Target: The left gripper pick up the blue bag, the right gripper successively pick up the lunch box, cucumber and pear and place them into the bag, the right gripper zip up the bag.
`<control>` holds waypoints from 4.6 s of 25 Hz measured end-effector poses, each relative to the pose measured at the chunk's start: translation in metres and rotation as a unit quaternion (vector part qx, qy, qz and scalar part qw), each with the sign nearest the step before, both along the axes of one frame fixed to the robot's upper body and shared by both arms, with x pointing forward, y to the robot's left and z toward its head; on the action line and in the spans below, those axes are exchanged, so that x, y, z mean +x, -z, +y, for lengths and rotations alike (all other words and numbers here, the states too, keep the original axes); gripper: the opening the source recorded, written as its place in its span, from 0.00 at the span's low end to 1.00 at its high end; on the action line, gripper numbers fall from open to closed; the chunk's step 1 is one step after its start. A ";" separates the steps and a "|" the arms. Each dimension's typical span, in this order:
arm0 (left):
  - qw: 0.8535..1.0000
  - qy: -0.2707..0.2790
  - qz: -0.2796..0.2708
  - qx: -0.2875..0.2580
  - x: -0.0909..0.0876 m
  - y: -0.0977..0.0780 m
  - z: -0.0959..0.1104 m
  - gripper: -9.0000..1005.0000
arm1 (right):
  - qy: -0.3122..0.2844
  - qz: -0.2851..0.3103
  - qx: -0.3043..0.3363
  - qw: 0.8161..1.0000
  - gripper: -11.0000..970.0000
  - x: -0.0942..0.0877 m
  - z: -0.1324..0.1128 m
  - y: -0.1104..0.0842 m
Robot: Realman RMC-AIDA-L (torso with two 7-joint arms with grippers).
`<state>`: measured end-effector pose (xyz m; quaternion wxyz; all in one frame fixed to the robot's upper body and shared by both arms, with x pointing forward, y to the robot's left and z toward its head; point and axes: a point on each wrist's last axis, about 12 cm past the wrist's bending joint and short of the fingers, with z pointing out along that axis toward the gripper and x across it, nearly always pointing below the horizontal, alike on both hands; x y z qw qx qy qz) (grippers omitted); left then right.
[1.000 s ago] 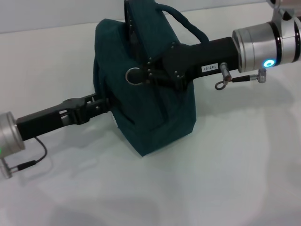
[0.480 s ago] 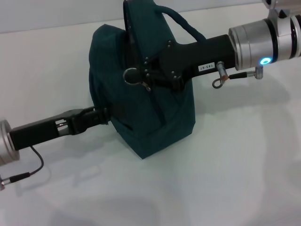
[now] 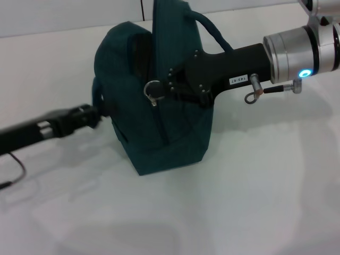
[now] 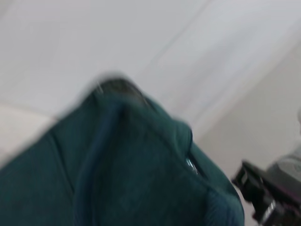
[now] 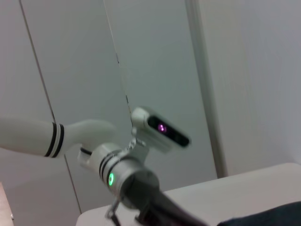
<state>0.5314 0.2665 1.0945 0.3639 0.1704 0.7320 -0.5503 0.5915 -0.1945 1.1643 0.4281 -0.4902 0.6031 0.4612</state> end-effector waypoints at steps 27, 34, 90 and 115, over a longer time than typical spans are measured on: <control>0.996 -0.067 -0.034 0.045 -0.021 -0.031 0.068 0.54 | 0.027 -0.056 0.063 0.996 0.06 0.016 0.004 -0.030; 0.999 -0.028 -0.013 0.029 -0.011 -0.013 0.027 0.54 | 0.015 -0.062 0.036 0.997 0.07 0.020 0.018 -0.028; 0.992 -0.039 -0.102 0.062 0.003 0.038 -0.028 0.03 | 0.046 -0.099 0.040 0.993 0.09 0.032 0.021 -0.039; 0.983 0.020 -0.143 0.113 -0.008 0.049 -0.033 0.02 | 0.112 -0.123 0.041 0.985 0.10 0.045 0.013 -0.040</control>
